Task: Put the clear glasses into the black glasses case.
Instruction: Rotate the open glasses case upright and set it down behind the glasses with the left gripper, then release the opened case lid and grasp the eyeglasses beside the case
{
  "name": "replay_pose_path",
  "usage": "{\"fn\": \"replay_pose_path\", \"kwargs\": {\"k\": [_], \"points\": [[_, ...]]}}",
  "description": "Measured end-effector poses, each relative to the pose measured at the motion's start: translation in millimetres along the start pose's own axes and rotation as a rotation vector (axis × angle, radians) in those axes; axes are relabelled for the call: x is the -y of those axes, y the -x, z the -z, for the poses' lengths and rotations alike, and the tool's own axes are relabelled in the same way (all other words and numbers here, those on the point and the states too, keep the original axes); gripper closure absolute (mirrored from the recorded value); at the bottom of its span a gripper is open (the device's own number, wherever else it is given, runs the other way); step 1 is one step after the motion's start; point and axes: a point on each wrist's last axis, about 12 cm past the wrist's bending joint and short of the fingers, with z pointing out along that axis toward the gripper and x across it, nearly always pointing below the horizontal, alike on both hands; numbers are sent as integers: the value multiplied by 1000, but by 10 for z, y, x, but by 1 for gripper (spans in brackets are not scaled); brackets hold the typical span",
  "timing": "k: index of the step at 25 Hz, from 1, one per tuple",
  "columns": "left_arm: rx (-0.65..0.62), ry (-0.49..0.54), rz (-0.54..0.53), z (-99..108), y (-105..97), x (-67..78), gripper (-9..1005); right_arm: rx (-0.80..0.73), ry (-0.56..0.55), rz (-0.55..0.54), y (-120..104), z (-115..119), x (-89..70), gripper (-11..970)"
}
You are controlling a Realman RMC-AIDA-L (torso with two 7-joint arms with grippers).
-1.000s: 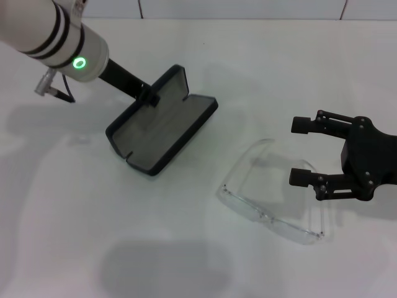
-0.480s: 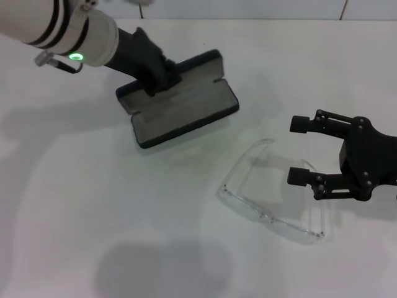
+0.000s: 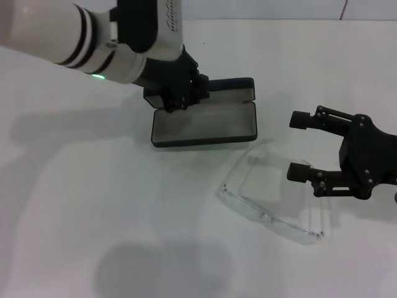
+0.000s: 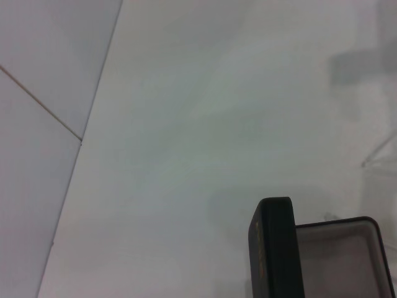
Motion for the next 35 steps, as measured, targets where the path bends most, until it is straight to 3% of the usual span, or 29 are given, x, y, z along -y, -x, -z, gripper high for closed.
{"fn": "replay_pose_path", "kwargs": {"k": [18,28,35], "points": [[-106,-4,-13,-163,-79,97,782,6,-8,-6,6,20,1,90],[-102,3,56,-166,-84,104,779,12,-24,5,21,34,23,90],[-31,3,110,-106,-71,136,638,11,-24,8,27,32,30,90]]}}
